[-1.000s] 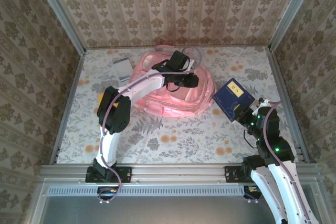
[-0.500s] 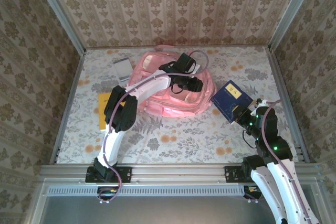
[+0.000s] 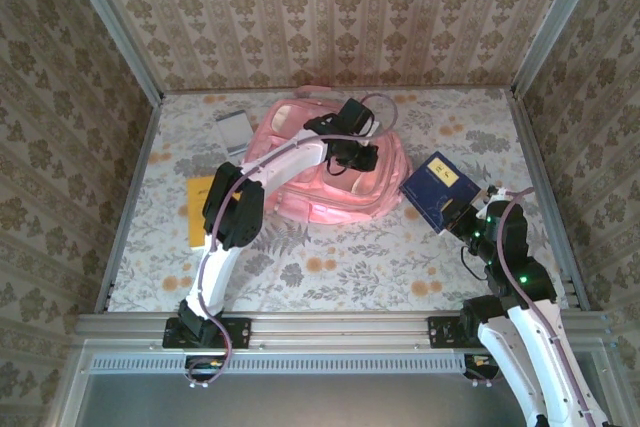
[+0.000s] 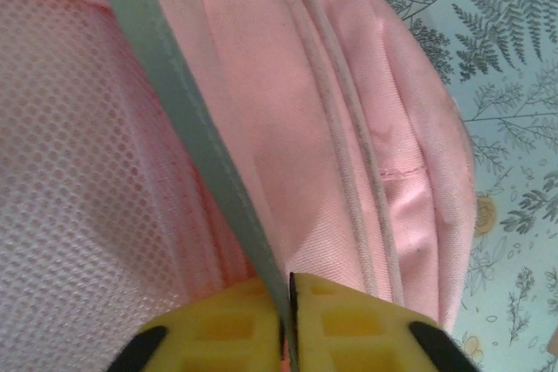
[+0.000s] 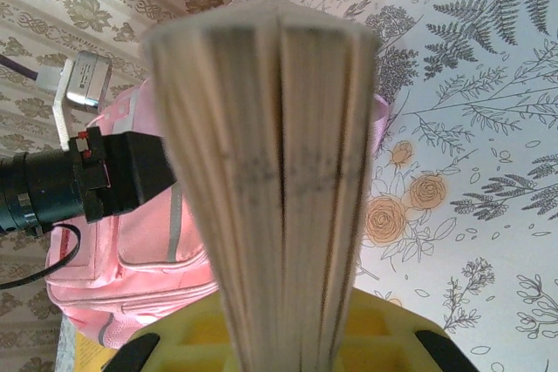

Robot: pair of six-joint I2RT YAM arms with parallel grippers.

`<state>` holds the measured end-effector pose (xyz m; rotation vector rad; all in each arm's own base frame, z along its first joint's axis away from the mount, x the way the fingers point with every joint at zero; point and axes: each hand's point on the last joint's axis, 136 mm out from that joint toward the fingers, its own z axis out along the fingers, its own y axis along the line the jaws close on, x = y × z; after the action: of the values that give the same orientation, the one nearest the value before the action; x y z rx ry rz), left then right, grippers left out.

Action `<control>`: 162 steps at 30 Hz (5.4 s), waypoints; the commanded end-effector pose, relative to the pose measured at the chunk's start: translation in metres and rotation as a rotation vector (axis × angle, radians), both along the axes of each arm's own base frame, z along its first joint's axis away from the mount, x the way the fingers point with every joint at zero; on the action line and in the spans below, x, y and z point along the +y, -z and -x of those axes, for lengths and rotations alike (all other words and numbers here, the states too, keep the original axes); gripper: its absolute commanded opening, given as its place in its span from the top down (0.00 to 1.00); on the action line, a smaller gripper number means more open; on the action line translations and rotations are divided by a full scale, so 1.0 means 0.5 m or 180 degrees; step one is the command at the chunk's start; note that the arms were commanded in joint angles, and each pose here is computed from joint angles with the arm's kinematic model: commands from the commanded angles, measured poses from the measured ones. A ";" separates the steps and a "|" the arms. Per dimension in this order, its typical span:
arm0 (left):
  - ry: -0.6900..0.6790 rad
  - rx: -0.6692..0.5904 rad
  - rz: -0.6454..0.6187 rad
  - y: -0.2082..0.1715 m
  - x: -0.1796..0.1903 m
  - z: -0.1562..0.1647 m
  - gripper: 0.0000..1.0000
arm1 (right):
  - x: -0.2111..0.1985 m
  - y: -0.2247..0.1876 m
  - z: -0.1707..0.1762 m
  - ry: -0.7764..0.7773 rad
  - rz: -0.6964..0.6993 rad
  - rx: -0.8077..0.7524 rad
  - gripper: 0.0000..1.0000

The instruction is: Pack the student bag

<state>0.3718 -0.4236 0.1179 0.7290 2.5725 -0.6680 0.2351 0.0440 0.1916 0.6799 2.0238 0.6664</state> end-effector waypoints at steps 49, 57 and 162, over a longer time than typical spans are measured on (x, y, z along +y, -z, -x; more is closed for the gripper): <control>0.0516 0.0030 0.2146 -0.584 0.211 0.098 1.00 | 0.189 -0.125 0.028 -0.1752 -0.0959 -0.0390 1.00; 0.0571 0.0012 0.2296 -0.614 0.237 0.107 1.00 | 0.195 -0.119 -0.003 -0.1758 -0.1026 -0.0444 1.00; -0.0371 -0.0075 0.1446 -0.400 0.214 0.016 0.46 | 0.071 -0.118 -0.030 -0.0369 0.0611 -0.0320 0.05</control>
<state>0.3510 -0.3686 0.2828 0.5693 2.3501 -1.2471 0.2394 0.0501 0.2347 0.5632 2.0063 0.4340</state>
